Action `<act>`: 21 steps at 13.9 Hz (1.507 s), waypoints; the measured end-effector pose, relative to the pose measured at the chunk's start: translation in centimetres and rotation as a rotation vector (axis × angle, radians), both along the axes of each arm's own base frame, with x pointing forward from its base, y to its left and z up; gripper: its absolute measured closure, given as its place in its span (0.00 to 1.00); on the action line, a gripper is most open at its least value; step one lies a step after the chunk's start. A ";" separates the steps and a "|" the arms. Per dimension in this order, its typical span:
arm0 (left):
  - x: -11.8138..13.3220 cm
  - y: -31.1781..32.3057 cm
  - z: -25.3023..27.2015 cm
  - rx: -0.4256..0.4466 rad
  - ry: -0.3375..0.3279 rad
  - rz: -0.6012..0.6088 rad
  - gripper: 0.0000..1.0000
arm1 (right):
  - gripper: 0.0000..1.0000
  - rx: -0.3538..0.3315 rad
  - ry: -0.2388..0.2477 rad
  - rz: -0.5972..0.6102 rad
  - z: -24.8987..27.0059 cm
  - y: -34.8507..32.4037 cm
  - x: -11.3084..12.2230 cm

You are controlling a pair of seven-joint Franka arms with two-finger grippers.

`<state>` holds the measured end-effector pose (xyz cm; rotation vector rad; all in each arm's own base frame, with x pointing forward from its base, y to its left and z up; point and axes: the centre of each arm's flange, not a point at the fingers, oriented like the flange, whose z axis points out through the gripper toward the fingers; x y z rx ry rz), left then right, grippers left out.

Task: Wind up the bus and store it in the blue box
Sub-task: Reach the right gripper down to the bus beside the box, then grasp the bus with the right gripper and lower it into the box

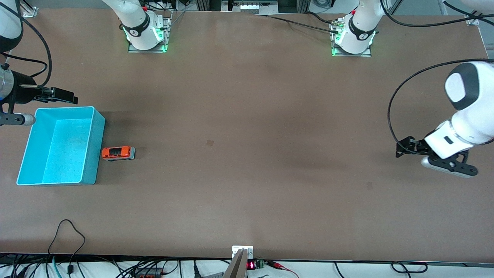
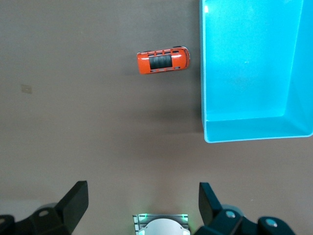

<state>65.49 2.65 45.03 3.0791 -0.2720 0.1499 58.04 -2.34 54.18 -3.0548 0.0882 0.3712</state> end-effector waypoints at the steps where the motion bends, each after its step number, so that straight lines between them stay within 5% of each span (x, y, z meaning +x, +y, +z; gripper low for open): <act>1: 0.0 0.4 1.8 0.000 0.015 0.047 0.00 | 0.00 0.013 -0.001 0.001 0.0 0.3 0.0; 6: -1.7 0.5 8.3 -0.056 0.058 0.244 0.00 | 0.00 0.020 0.003 0.059 -0.3 3.8 0.2; 12: -4.3 -0.2 12.4 -0.058 0.054 0.256 0.00 | 0.00 0.038 0.022 0.171 -5.2 7.5 1.8; 16: -4.4 1.1 11.7 -0.030 0.065 0.257 0.00 | 0.00 0.124 -0.038 0.452 -11.4 3.1 2.3; 21: -6.5 0.2 11.4 -0.028 0.089 0.249 0.00 | 0.00 0.096 -0.101 0.768 -19.0 1.7 0.9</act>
